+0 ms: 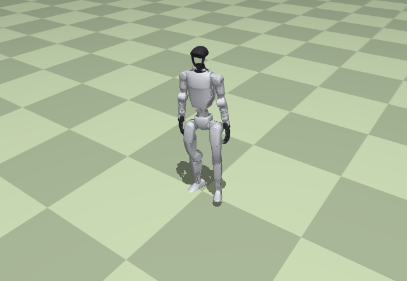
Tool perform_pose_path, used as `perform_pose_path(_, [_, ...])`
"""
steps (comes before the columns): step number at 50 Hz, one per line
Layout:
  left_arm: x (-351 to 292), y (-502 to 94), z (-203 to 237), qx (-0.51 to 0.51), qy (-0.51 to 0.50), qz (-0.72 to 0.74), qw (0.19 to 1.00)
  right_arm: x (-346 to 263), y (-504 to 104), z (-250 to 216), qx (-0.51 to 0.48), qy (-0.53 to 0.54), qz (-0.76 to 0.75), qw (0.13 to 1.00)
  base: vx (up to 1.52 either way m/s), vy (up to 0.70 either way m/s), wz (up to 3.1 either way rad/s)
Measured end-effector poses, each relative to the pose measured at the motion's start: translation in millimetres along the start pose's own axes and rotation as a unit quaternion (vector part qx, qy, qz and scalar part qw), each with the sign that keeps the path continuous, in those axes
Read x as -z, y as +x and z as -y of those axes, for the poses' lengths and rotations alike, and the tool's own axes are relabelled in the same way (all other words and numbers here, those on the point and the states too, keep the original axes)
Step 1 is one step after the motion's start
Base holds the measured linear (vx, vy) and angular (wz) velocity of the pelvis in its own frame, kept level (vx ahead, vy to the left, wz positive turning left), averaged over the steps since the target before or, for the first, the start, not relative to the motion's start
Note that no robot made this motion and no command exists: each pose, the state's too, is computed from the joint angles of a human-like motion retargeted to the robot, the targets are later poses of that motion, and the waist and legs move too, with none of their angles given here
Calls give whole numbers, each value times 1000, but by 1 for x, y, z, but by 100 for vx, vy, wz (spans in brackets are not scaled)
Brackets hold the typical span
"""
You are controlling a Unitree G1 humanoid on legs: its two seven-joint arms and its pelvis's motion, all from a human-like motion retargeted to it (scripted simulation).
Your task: Upper body actions
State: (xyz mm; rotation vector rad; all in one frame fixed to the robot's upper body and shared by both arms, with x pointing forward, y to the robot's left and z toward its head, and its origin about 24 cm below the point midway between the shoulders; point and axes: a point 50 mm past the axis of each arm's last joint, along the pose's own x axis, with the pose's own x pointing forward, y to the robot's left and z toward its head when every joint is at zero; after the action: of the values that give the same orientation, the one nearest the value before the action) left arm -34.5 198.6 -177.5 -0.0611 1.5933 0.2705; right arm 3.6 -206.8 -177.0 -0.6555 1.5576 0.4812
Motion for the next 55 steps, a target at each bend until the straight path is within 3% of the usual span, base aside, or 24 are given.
perform_pose_path(55, [2, 0, 2, 2, -4, -2, 1000, 1, 0, -3, -1, -1, -1, 1000, 0, 0, 0])
